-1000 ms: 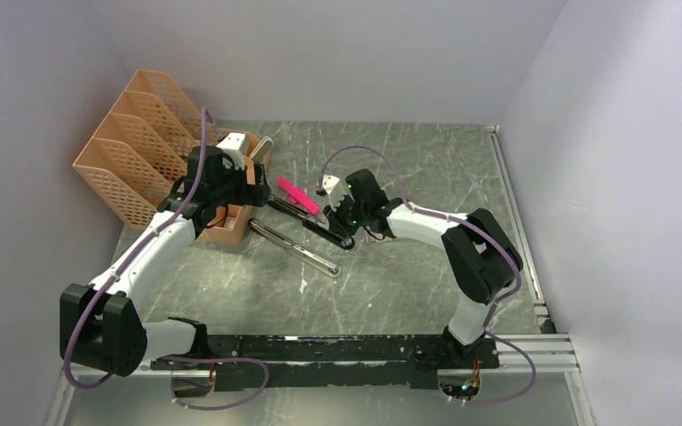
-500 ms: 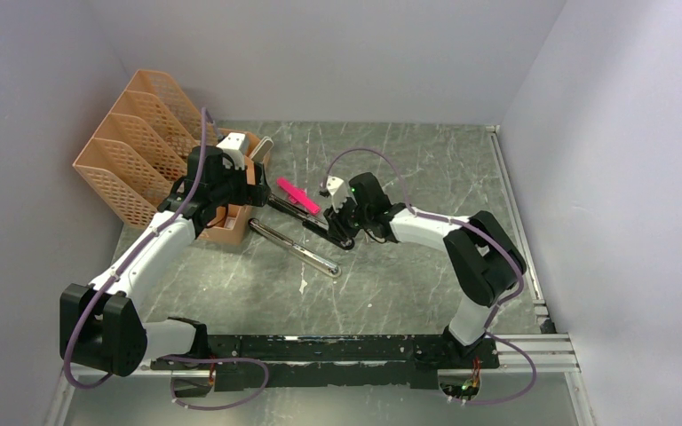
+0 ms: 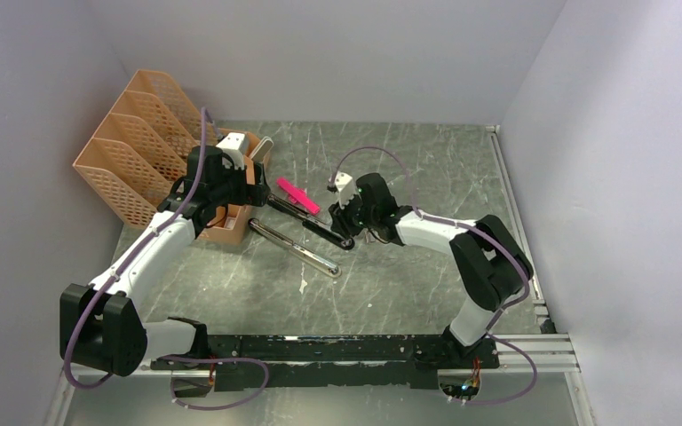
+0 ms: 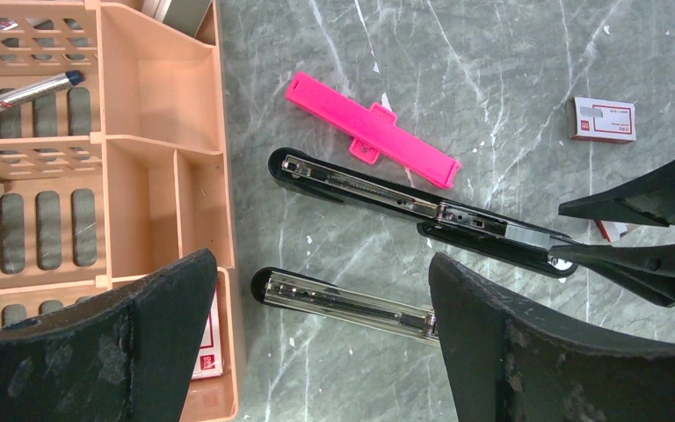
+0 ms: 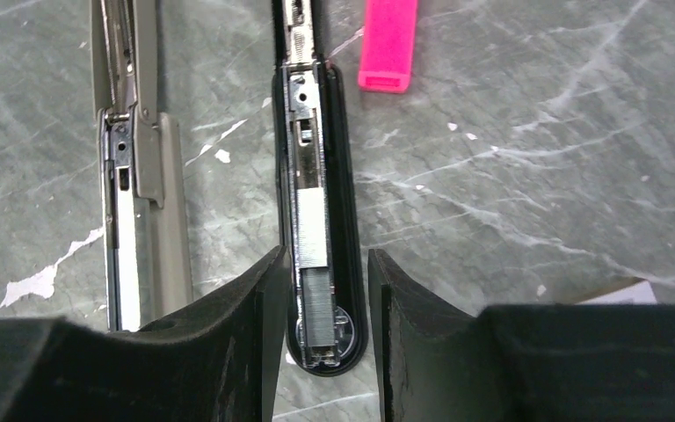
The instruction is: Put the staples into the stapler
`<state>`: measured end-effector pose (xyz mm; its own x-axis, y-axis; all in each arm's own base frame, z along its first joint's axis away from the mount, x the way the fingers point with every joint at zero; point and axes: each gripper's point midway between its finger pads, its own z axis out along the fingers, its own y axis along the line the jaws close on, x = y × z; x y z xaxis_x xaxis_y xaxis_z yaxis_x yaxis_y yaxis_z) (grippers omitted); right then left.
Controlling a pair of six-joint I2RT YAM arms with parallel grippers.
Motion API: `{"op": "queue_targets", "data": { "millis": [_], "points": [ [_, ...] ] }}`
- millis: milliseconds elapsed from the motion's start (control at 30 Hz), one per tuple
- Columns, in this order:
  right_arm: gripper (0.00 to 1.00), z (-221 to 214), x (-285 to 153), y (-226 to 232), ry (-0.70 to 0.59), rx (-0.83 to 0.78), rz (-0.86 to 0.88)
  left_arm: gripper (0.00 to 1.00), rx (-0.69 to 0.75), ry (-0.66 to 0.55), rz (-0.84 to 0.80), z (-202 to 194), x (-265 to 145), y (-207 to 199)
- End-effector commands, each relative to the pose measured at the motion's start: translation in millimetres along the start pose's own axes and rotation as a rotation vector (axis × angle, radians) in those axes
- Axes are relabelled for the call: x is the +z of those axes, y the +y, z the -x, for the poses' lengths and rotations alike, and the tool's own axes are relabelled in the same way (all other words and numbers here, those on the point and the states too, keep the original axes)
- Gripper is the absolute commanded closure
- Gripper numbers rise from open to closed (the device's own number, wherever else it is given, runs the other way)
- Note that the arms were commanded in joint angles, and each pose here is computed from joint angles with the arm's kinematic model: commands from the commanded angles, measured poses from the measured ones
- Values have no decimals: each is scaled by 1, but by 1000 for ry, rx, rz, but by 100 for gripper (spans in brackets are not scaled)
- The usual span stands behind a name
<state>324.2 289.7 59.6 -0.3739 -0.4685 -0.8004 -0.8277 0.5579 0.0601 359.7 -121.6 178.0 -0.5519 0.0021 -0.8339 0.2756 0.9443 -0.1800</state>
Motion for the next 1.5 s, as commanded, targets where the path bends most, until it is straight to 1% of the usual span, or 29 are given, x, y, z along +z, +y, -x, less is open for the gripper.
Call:
{"op": "queue_targets", "data": {
  "millis": [0, 267, 533, 867, 1300, 1400, 1467],
  "points": [
    [59, 21, -9, -18, -87, 44, -80, 5, -10, -24, -10, 4, 3, 1],
    [63, 11, -4, -27, -42, 75, -116, 5, -9, -26, -12, 5, 3, 1],
    [64, 2, 7, -19, 5, 82, -50, 5, -9, -29, -10, 6, 2, 1],
    [65, -6, 14, -21, 49, 90, -45, 5, -9, -27, -12, 5, 2, 1],
    [65, -13, 19, -19, 68, 96, -33, 5, -9, -28, -12, 5, 2, 1],
    [65, -6, 17, -21, 47, 93, -43, 5, -8, -29, -11, 5, 2, 1],
    [65, 7, 11, -24, -1, 87, -72, 5, -8, -30, -11, 6, 2, 1]
  ]
}}
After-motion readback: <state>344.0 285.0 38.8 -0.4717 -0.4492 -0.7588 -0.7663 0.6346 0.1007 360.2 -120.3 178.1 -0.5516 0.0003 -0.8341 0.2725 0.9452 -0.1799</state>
